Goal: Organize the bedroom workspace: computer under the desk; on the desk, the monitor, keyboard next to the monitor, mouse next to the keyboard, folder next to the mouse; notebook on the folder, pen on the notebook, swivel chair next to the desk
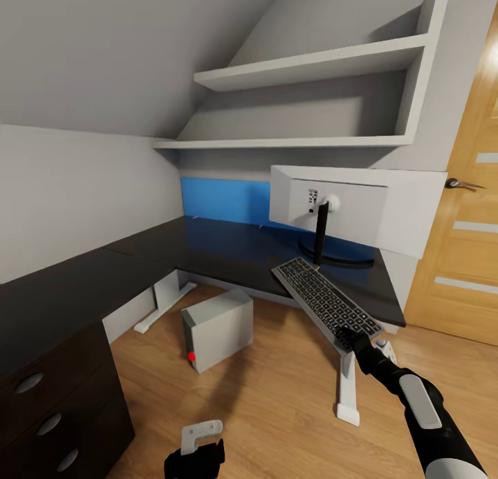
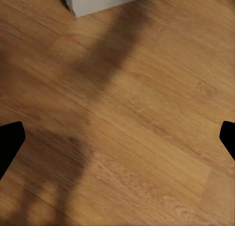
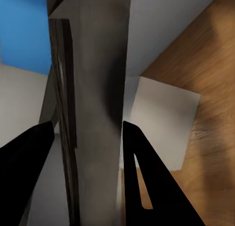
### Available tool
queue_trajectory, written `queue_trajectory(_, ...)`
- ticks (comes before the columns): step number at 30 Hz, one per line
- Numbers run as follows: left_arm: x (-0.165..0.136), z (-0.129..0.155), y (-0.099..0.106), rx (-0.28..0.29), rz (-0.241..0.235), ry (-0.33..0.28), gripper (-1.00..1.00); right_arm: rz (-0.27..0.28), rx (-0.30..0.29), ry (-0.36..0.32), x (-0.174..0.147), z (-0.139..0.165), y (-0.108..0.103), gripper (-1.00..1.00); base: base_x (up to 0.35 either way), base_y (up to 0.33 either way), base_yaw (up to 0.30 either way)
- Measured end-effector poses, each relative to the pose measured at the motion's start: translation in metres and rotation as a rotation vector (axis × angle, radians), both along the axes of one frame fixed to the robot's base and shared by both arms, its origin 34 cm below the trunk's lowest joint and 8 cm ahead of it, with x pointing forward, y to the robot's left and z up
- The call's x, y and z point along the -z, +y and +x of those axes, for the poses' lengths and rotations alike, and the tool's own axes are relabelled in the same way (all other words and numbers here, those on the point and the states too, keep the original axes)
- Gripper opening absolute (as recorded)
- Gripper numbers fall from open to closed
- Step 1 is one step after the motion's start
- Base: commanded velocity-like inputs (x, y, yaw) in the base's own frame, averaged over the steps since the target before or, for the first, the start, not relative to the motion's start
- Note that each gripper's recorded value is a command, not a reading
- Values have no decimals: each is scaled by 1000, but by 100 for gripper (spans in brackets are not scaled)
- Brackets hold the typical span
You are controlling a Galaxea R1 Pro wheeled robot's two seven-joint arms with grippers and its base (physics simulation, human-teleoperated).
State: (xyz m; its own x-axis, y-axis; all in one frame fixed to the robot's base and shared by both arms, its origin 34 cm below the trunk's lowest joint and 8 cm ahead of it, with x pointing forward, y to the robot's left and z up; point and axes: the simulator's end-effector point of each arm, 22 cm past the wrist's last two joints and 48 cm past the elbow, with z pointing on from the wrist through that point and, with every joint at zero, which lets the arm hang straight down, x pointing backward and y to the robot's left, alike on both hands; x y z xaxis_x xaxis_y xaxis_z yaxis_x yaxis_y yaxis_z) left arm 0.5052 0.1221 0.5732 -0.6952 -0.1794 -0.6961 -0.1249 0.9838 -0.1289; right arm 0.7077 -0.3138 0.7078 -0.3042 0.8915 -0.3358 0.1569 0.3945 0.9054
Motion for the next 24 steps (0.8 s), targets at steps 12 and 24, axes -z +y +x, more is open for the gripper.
queue_trajectory(12, -23, 2, -2, 4, 0, 4, 100, -40, -131, -34, -41, 8, 65, -100, 0, 0, 193)
queue_trajectory(24, 42, -33, 59, -130, 118, 94, 100, -62, -228, -38, -66, 7, 115, -100, 0, 0, 259)
